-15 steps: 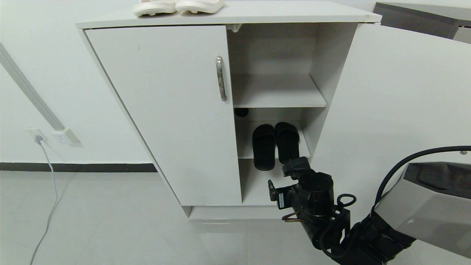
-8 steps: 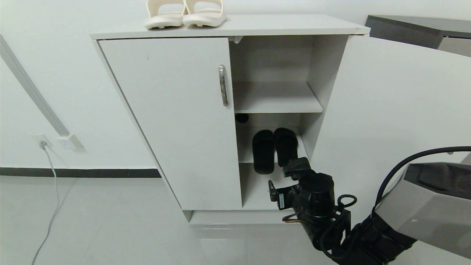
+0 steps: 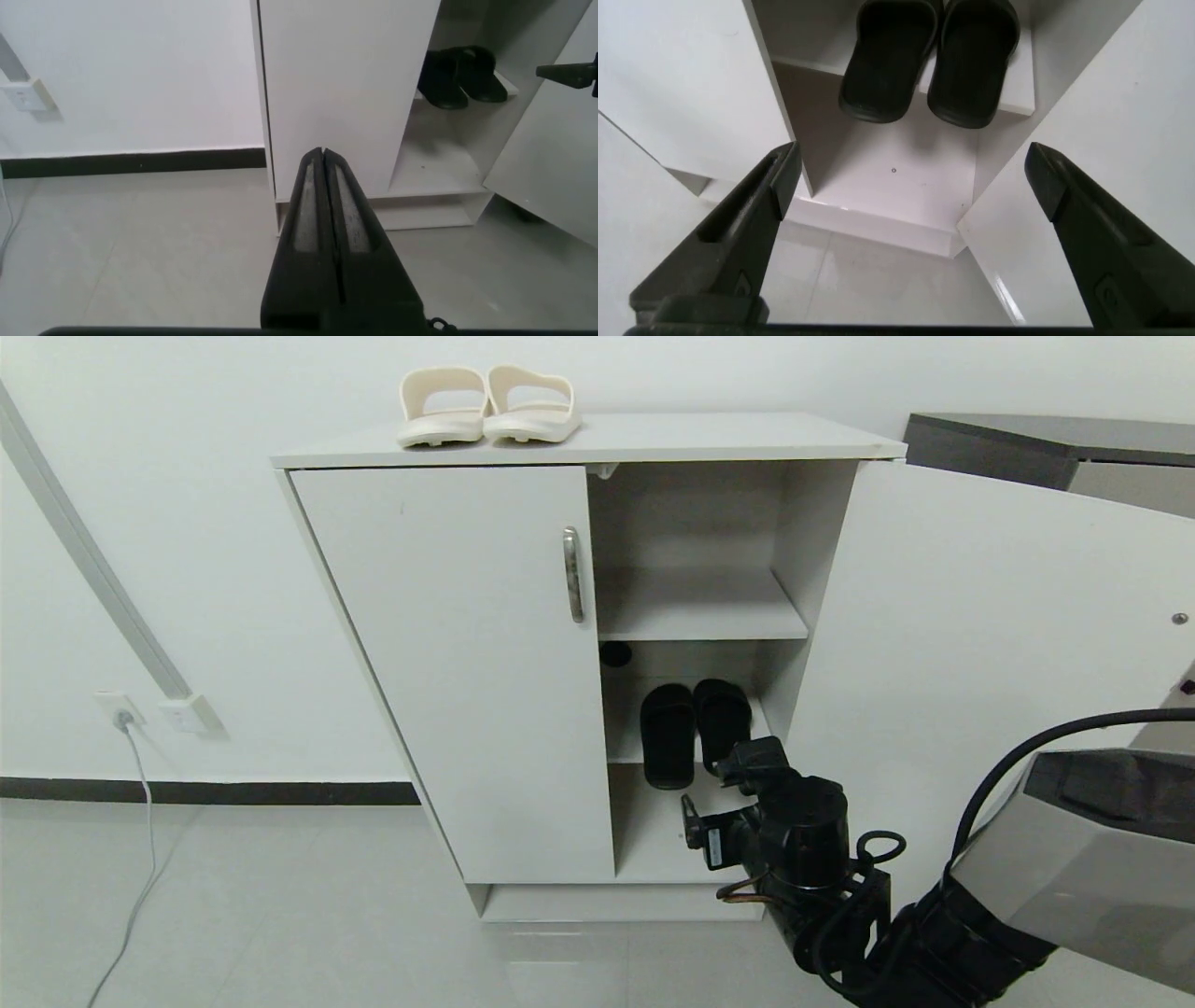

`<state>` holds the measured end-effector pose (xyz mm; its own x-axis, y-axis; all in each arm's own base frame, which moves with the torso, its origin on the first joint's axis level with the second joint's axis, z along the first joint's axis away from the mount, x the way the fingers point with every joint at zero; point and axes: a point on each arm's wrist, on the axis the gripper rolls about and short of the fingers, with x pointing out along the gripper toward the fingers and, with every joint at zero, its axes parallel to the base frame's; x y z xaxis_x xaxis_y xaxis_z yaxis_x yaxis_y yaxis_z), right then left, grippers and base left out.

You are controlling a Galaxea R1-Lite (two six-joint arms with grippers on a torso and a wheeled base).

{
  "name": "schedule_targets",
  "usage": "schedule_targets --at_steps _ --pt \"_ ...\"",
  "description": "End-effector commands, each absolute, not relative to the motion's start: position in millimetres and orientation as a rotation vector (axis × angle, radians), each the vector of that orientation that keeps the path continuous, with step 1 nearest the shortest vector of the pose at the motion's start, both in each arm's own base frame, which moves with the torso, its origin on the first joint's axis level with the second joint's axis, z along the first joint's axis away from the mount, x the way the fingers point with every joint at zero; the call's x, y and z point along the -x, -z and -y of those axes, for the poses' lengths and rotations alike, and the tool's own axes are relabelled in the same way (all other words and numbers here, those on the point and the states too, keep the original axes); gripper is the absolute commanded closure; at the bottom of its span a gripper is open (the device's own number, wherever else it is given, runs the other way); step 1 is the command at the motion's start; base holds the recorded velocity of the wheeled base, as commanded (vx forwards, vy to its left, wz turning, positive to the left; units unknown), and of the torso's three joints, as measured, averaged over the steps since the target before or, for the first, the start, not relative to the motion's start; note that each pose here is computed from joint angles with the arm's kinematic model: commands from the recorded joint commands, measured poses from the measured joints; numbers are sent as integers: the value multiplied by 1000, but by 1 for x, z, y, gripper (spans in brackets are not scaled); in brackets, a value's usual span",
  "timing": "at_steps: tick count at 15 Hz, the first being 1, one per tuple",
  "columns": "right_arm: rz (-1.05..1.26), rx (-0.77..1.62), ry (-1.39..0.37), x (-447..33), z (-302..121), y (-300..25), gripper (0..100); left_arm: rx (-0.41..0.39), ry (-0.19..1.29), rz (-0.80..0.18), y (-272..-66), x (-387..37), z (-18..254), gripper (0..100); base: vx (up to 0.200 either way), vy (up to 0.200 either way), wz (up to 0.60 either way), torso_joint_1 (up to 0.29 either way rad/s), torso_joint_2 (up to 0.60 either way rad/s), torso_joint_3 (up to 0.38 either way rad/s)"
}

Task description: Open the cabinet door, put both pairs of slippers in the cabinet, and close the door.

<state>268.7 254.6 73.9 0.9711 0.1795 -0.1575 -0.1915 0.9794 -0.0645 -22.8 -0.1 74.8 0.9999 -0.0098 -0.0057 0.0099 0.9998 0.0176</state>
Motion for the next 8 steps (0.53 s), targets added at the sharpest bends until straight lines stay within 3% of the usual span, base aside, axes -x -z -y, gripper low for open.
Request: schedule_targets --at_steps 1,8 --pt "-155 84 -188 -269 -255 -72 0 -17 9 -6 -75 23 0 100 0 0 0 0 0 0" --pt "-154 81 -188 -269 -255 -72 0 -15 9 -6 -75 23 0 100 0 0 0 0 0 0"
